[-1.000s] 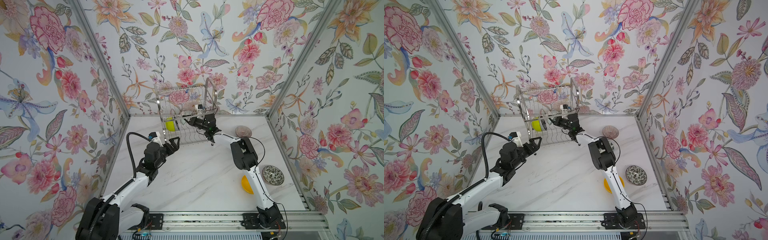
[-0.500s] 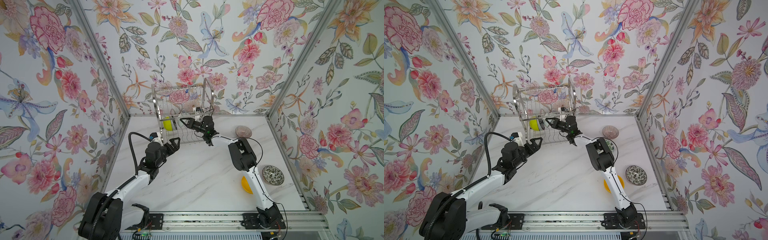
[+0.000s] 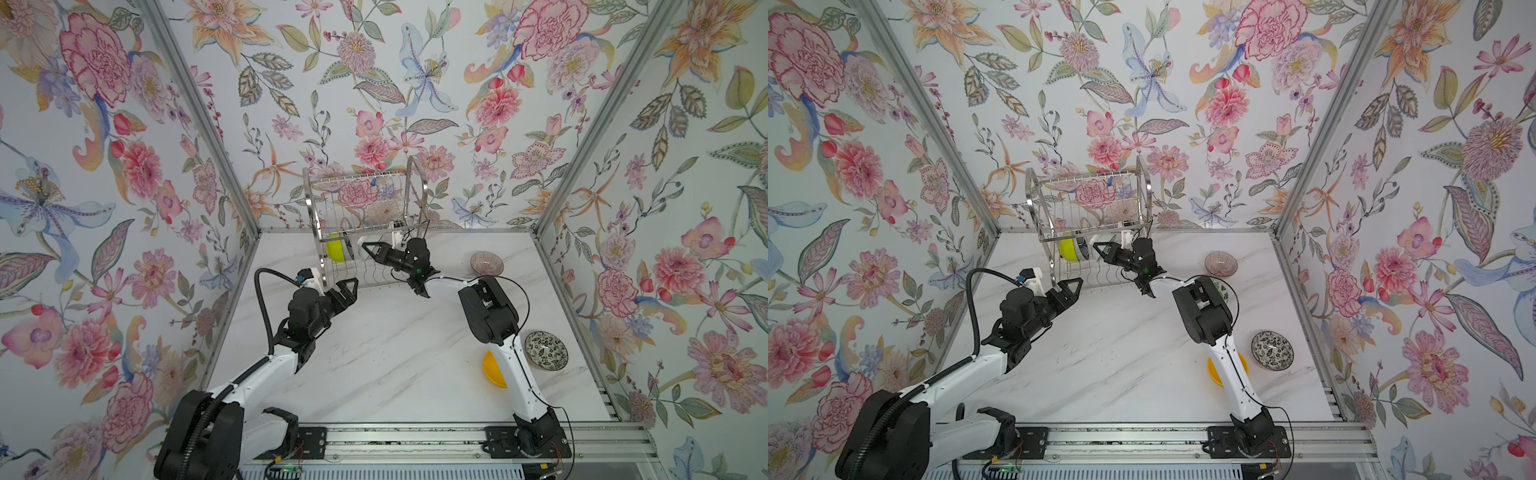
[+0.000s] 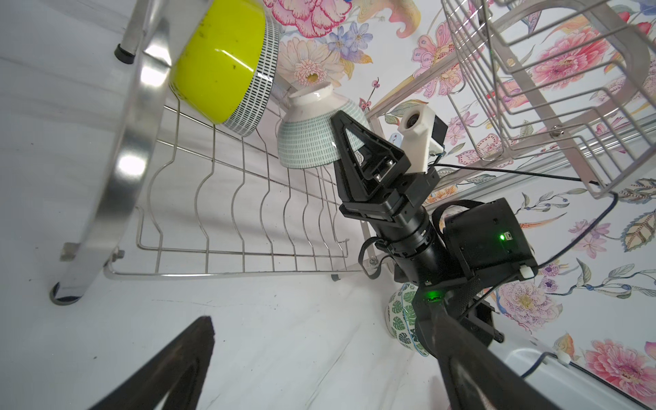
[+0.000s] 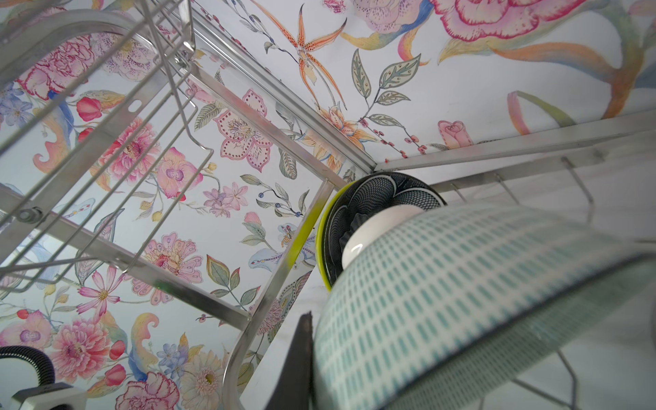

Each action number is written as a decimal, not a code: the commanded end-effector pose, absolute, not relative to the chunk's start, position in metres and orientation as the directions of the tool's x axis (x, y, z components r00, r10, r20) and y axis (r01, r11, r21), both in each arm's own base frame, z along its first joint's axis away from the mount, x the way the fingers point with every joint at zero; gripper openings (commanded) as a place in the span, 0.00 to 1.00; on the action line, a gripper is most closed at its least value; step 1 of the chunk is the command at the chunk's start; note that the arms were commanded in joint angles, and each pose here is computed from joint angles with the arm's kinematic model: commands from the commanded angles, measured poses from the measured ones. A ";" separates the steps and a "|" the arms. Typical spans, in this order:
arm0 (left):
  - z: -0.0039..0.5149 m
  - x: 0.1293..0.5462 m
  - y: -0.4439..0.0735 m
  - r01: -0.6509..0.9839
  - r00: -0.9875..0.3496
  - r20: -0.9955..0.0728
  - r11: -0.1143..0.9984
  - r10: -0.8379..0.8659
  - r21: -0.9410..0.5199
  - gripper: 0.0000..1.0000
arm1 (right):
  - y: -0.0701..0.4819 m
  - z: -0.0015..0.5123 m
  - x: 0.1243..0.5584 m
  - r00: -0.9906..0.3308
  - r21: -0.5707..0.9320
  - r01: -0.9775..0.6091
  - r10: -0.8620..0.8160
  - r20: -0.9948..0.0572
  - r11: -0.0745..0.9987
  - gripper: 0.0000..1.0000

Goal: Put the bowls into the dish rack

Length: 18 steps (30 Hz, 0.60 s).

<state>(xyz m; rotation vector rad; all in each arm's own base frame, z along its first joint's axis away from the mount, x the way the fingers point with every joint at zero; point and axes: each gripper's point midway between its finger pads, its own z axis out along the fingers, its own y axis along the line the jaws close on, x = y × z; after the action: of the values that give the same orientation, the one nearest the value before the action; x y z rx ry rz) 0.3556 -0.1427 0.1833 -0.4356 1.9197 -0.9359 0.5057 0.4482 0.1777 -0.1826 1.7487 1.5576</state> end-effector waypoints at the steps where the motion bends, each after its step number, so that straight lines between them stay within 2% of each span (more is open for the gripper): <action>1: 0.186 0.353 -0.143 0.082 -0.524 -0.573 0.633 -0.630 -0.770 0.99 | 0.464 0.190 0.484 -0.673 0.771 -0.594 0.383 -0.632 0.228 0.00; 5: 0.185 0.349 -0.139 0.067 -0.525 -0.578 0.646 -0.625 -0.760 0.99 | 0.463 0.190 0.484 -0.666 0.785 -0.566 0.421 -0.616 0.253 0.00; 11: 0.184 0.346 -0.137 0.061 -0.532 -0.572 0.645 -0.625 -0.761 0.99 | 0.468 0.192 0.491 -0.684 0.823 -0.529 0.471 -0.557 0.205 0.00; 18: 0.184 0.344 -0.131 0.052 -0.535 -0.567 0.645 -0.627 -0.762 0.99 | 0.467 0.181 0.501 -0.669 0.826 -0.518 0.496 -0.553 0.223 0.00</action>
<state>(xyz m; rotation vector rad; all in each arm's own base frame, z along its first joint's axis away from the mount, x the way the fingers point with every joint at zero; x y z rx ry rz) 0.3488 -0.1331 0.1836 -0.4588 1.9438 -0.9312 0.4899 0.4685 0.1714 -0.0448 1.7563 1.5685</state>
